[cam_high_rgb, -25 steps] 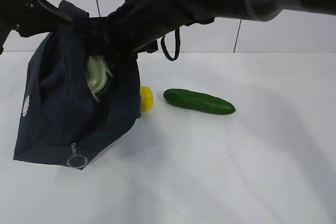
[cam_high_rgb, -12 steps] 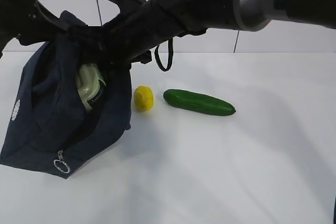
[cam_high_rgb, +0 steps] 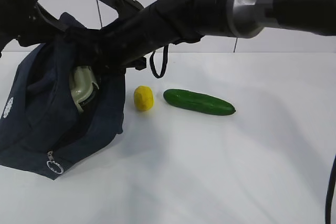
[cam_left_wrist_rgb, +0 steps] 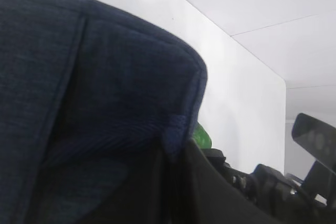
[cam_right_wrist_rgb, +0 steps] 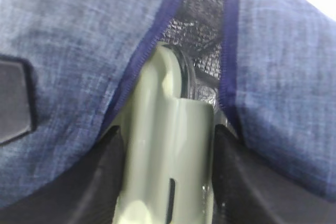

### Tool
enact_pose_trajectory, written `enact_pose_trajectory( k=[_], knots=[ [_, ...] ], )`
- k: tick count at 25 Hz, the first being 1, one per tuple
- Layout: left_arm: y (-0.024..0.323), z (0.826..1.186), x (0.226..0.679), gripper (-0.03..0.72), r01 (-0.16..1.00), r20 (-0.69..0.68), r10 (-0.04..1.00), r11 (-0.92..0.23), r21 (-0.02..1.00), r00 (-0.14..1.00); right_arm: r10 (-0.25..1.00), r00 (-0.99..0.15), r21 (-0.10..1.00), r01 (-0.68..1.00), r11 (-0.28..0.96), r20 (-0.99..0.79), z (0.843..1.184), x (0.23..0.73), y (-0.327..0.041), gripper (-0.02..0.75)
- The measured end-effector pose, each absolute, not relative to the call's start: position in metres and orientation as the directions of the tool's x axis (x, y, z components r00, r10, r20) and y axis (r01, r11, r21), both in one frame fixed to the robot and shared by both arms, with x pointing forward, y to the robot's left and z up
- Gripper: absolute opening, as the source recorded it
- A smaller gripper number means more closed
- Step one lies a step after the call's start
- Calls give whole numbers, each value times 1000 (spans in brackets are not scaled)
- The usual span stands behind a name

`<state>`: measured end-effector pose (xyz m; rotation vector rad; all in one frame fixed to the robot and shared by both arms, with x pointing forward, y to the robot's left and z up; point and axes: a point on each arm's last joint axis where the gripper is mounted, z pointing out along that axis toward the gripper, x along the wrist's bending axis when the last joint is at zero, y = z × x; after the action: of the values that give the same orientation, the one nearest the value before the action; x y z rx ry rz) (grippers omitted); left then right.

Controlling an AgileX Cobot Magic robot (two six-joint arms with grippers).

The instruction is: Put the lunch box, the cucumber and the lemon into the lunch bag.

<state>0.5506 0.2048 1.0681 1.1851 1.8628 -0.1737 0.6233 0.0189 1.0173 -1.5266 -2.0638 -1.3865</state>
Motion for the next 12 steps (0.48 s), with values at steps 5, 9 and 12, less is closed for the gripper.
enact_pose_trajectory(
  k=[5, 9, 12],
  knots=[
    [205, 1068, 551, 27, 783, -738, 660, 531, 325, -140, 612, -460, 570, 821, 18, 643, 1016, 625, 21, 390],
    [205, 1068, 551, 27, 783, -738, 660, 531, 325, -140, 611, -493, 598, 801, 39, 620, 1015, 625, 21, 418],
    [205, 1068, 551, 27, 783, -738, 660, 531, 325, -140, 605, -505, 608, 792, 43, 615, 1015, 626, 21, 435]
  ],
)
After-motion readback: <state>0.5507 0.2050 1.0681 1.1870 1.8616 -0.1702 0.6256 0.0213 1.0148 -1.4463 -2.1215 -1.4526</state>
